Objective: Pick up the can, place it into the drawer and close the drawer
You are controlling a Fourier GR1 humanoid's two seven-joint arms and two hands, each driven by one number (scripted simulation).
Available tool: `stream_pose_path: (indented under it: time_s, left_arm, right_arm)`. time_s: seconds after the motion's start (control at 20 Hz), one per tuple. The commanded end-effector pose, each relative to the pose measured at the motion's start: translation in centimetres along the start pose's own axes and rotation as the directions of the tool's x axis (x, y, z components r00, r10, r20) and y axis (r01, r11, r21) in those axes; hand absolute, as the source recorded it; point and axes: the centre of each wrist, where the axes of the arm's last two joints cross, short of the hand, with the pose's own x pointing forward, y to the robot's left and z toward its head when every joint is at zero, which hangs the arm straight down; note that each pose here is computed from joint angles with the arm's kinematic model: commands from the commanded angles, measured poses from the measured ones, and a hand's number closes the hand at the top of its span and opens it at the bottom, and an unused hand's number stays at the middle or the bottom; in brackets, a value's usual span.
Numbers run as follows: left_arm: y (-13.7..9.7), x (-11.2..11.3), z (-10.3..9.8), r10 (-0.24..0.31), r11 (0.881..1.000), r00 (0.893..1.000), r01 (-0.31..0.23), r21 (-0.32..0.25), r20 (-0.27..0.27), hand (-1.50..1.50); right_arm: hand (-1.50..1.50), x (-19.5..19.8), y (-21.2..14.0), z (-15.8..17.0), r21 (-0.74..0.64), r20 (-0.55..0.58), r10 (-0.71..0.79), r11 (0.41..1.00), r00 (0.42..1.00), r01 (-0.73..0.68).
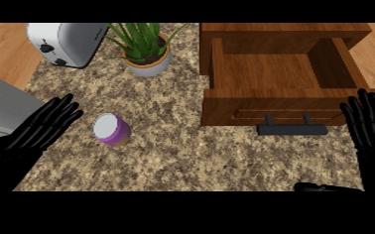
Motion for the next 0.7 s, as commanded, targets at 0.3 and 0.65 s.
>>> stream_pose_path:
  time_s: [0.3, 0.65]
  left_arm:
    - [2.3, -2.1, -1.3, -0.014, 0.999, 0.999, 0.014, 0.028, -0.033, -1.50]
    - [2.0, -4.2, -3.0, 0.011, 0.999, 0.999, -0.009, 0.043, -0.049, -1.50]
  right_arm:
    - [-1.50, -1.7, -0.4, 1.2, 0.005, -0.003, 0.010, 1.000, 1.000, -0.010]
    - [-1.50, -2.2, -0.3, 1.3, -0.003, -0.005, 0.015, 1.000, 1.000, -0.015]
